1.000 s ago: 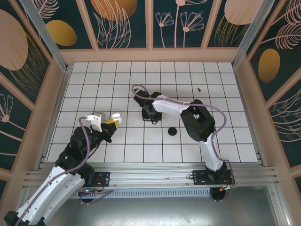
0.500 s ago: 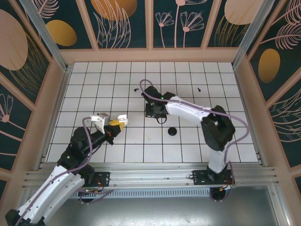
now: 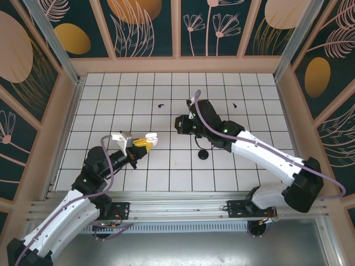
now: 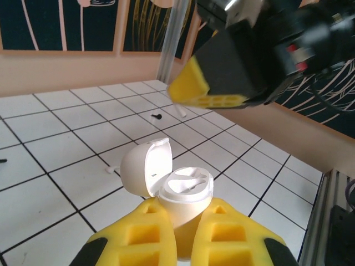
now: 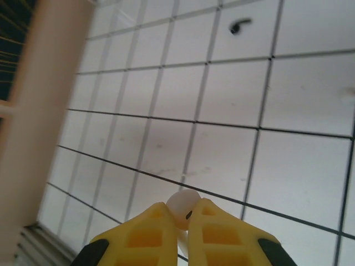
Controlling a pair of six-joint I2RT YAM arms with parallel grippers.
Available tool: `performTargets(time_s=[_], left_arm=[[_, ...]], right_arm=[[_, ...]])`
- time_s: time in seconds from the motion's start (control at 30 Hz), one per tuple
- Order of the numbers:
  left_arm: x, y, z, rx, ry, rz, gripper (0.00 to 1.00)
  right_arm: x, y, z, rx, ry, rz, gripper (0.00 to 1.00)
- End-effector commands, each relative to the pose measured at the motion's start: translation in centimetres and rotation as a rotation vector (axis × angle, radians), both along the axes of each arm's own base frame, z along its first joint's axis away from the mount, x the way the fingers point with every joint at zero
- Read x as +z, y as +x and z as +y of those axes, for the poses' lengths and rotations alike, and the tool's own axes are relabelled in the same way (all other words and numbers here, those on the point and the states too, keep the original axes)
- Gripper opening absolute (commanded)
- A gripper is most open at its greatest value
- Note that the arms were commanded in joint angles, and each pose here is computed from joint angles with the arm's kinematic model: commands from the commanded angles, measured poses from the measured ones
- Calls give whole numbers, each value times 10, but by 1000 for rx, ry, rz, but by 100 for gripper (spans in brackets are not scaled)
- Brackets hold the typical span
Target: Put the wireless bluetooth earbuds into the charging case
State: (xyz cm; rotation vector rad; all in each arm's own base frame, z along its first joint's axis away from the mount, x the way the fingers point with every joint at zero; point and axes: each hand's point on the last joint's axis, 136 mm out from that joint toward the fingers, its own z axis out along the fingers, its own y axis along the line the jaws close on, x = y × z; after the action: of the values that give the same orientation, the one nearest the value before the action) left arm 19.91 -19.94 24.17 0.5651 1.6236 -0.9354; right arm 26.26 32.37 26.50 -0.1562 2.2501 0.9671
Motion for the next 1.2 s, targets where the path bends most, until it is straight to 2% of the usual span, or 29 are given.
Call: performTargets(time_s=[0.0,0.2,0.33,0.5,0.83,1.17], left_arm=[[25,-4,-6,-45,-36,-111,0],[36,-3,-10,-67,-45,-158,0],[47,-4,-13,-81,-64,-172,0],[60,-3,-11,-71,-100,-178,0],[74,2,-4,-20,-156,-184,0],[80,5,-4,-3,-159,-187,0]], right_arm=[[45,-12,14,29,99,-150,8],[79,-40,40,133,214,-237,8],[80,-54,56,212,238,-250,8],[76,-59,63,239,247,-267,8],[64,-53,59,140,203,-268,7],[61,-59,70,145,197,-269,7]])
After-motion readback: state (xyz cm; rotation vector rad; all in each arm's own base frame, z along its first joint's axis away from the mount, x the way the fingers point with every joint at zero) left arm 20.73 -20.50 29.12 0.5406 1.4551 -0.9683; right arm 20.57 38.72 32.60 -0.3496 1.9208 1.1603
